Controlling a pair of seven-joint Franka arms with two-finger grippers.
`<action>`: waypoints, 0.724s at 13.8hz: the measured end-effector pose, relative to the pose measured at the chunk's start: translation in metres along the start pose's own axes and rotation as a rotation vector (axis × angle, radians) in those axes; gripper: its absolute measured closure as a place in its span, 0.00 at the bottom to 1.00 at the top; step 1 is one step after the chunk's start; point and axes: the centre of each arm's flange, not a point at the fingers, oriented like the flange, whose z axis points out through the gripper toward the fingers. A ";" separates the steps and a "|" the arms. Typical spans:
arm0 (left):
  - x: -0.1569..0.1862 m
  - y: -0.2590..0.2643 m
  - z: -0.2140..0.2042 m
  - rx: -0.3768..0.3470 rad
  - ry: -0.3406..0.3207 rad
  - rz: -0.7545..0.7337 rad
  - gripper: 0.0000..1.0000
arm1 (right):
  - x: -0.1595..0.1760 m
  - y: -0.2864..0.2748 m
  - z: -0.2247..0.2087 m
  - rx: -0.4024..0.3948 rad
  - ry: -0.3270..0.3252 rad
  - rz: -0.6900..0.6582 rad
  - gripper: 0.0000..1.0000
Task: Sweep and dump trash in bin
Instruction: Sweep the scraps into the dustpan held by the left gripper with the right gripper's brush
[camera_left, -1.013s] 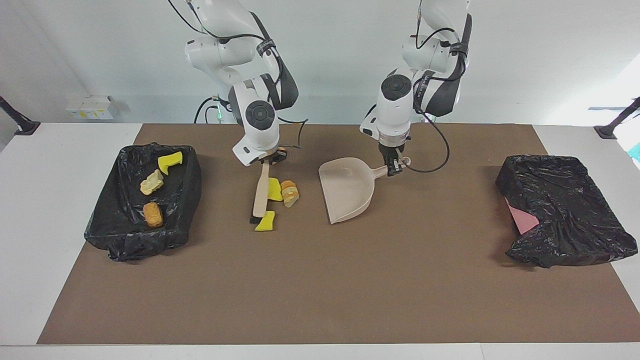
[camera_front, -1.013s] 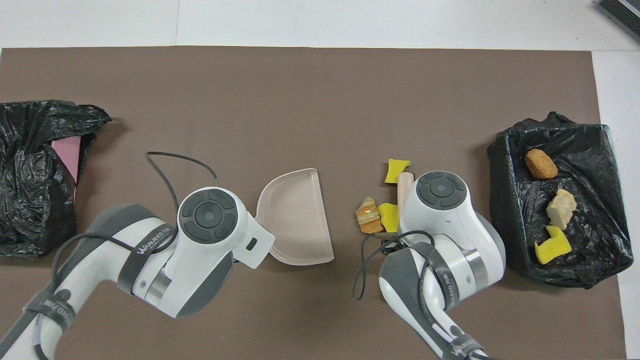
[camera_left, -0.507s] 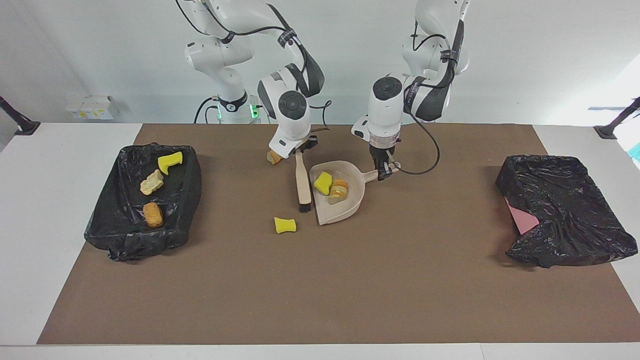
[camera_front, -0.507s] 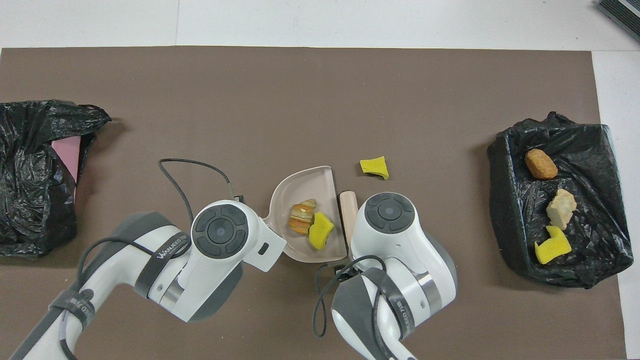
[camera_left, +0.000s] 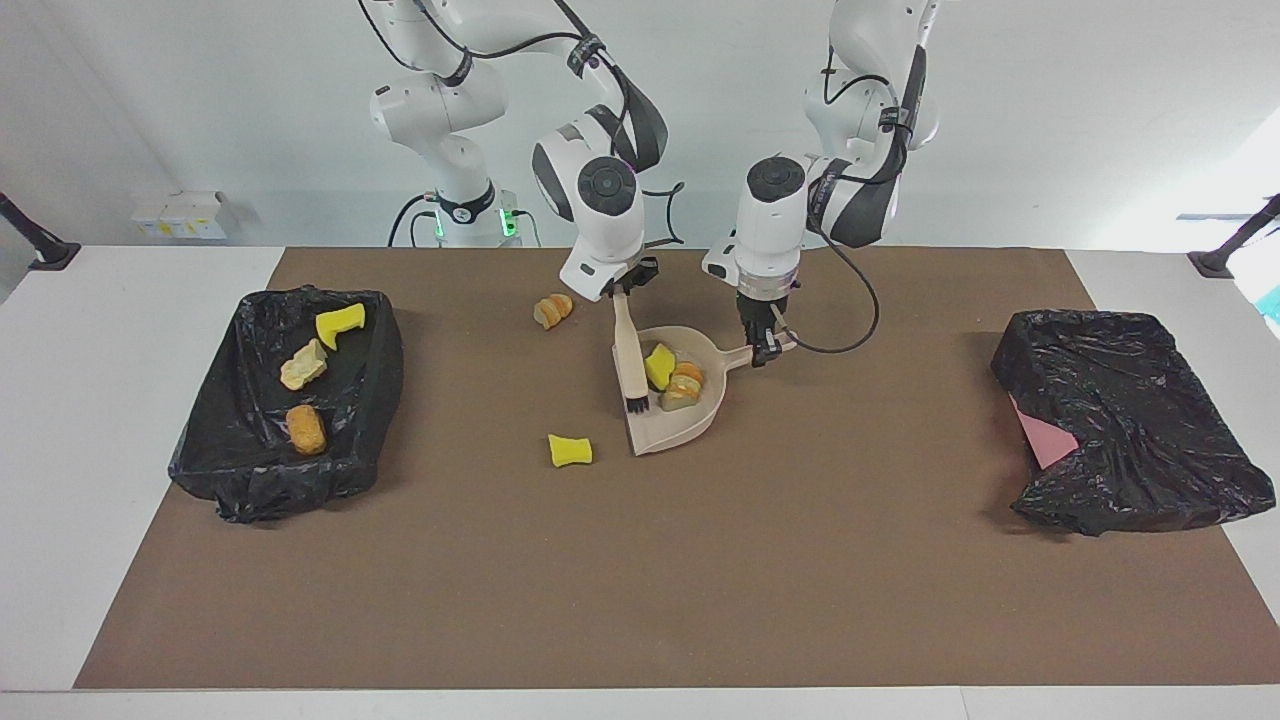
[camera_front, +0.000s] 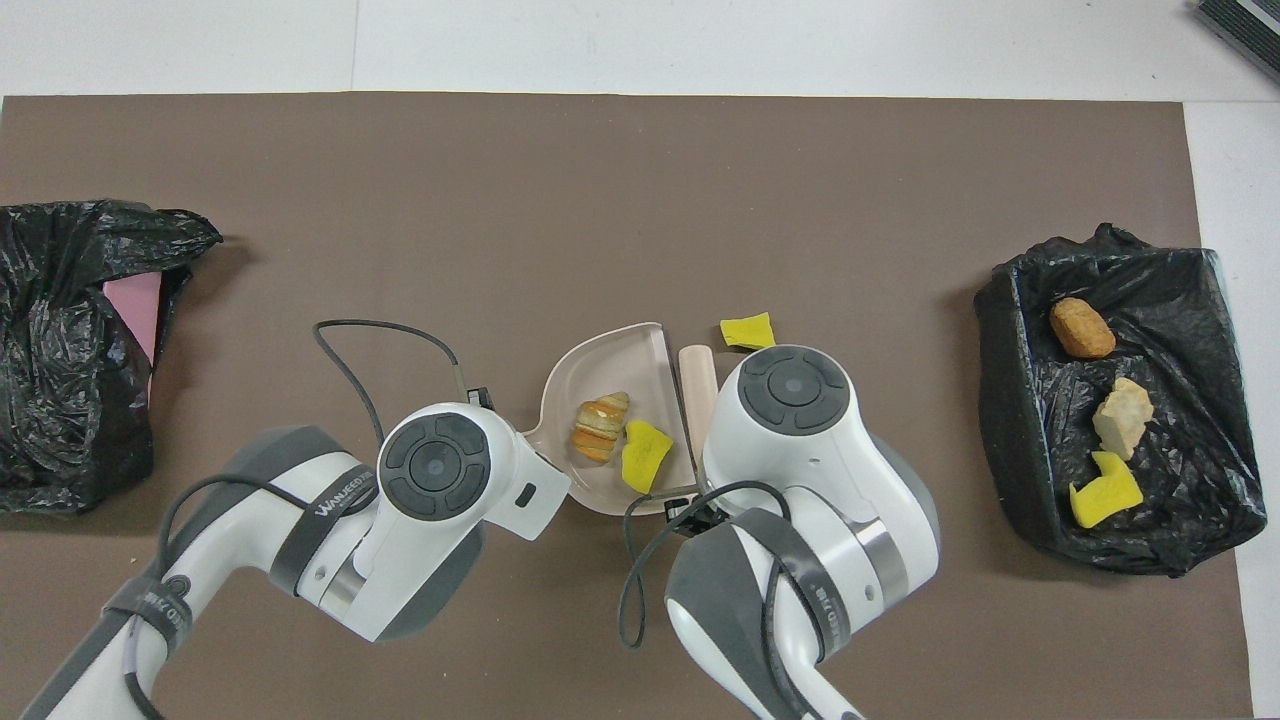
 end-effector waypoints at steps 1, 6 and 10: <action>-0.003 -0.003 0.000 0.000 0.000 -0.004 0.69 | 0.009 0.013 -0.008 -0.026 0.025 0.009 0.74; -0.011 -0.011 0.001 -0.004 -0.005 -0.112 0.69 | 0.068 0.091 -0.030 -0.133 0.045 -0.048 0.74; -0.004 -0.001 -0.005 -0.050 -0.070 -0.223 0.69 | 0.111 0.113 -0.007 -0.183 0.021 -0.057 0.74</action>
